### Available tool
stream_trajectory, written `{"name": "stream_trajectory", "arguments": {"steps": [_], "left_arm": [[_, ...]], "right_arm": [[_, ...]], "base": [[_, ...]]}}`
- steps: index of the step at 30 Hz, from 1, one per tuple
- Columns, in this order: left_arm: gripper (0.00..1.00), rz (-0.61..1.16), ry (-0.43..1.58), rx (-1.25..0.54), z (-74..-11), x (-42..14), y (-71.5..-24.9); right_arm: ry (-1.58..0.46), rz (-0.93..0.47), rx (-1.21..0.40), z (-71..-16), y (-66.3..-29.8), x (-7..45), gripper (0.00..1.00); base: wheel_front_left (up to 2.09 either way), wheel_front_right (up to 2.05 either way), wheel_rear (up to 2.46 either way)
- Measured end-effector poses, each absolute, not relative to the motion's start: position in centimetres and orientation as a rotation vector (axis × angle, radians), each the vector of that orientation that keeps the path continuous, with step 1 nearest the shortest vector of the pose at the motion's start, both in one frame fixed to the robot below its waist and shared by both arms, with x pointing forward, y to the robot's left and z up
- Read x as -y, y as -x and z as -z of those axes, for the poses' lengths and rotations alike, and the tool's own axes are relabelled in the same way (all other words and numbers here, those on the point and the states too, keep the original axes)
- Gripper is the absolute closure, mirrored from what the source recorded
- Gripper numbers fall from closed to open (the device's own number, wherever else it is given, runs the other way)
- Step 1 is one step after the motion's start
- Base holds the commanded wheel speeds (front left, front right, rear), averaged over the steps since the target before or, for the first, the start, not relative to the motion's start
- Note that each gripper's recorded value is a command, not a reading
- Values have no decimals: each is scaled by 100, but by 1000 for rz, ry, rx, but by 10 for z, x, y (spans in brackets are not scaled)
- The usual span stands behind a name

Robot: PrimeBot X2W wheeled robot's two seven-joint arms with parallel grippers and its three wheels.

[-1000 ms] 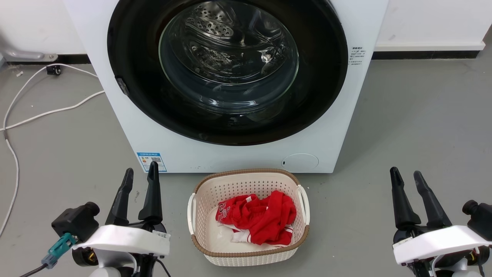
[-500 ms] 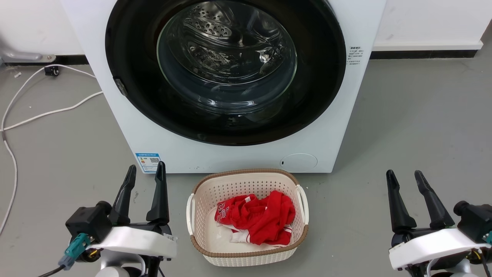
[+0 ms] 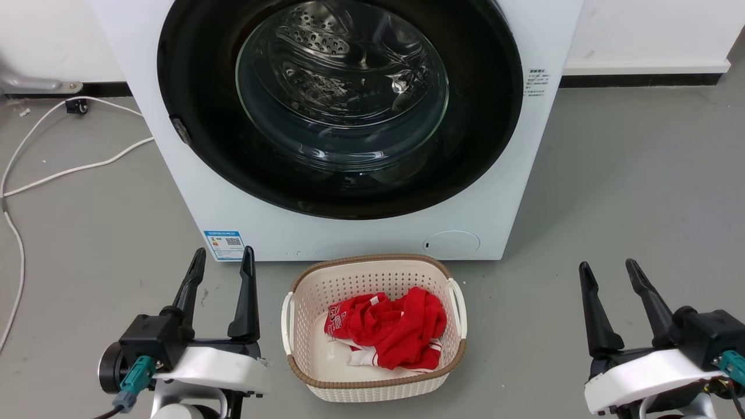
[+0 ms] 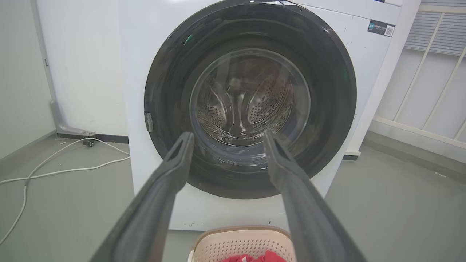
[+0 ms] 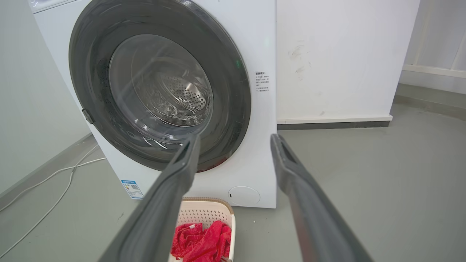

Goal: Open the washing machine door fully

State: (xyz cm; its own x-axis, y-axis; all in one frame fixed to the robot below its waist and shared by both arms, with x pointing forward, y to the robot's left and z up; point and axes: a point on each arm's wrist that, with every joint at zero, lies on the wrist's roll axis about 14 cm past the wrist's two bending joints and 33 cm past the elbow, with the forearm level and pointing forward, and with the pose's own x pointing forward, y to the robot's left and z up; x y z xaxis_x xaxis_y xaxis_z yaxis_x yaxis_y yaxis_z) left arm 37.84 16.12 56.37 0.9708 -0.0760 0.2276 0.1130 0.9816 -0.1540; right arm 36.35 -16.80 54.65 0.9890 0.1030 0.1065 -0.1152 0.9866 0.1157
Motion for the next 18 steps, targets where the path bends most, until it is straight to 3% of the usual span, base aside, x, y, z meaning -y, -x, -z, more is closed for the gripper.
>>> {"name": "stream_trajectory", "arguments": {"steps": [18], "left_arm": [[0, 102, 46, 260, -568, -159, -376]], "right_arm": [[-24, -115, 87, -543, -360, 166, 0]], "base": [[0, 0, 0]]}}
